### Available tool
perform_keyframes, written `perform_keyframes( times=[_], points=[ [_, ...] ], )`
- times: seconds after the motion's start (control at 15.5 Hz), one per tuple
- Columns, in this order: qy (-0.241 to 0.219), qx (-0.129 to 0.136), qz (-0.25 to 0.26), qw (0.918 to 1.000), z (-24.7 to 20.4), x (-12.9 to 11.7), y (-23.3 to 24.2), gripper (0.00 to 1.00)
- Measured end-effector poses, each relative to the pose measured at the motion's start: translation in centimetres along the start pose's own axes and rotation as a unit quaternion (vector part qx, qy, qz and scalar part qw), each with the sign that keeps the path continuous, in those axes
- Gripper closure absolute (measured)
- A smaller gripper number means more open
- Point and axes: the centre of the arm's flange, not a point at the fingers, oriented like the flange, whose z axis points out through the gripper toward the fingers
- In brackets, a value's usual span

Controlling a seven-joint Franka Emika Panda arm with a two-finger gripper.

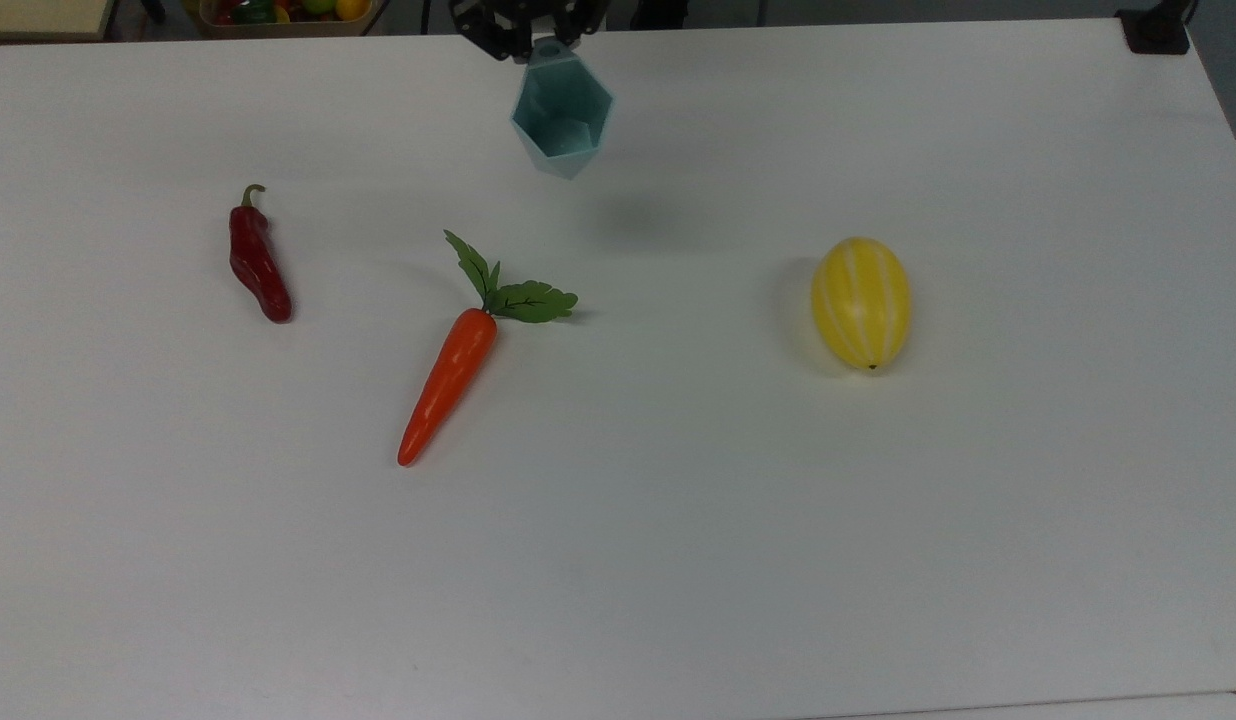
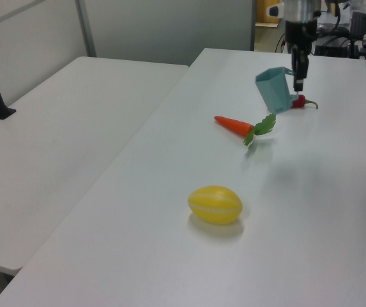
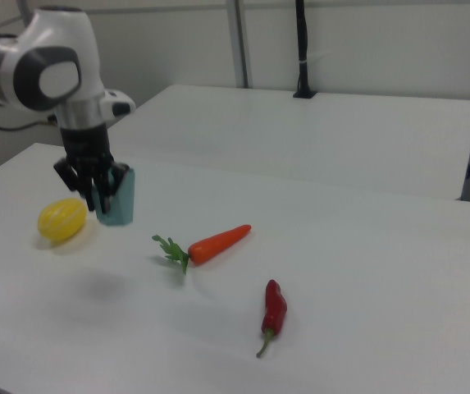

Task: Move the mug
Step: 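Lift the teal mug and carry it toward the carrot leaves, then lower the teal mug onto the table beside the carrot leaves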

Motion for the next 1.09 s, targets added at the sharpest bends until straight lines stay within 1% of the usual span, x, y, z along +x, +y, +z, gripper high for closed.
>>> perform_keyframes(
  times=[0.13, 0.26, 0.39, 0.64, 0.77, 1.09],
  points=[
    [-0.018, 0.008, 0.003, 0.9998, 1.9, -1.3, 1.2, 0.76],
    [-0.027, 0.012, 0.005, 0.9996, 3.9, -2.0, 1.7, 0.76],
    [-0.027, 0.012, 0.007, 0.9995, 6.3, -2.3, 1.8, 0.76],
    [-0.020, 0.001, 0.009, 0.9997, 10.7, -3.0, 2.2, 0.76],
    [-0.009, -0.005, 0.010, 0.9999, 12.1, -3.1, 2.4, 0.76],
    [0.047, -0.025, 0.019, 0.9984, 16.0, -4.0, 3.3, 0.76]
  ],
)
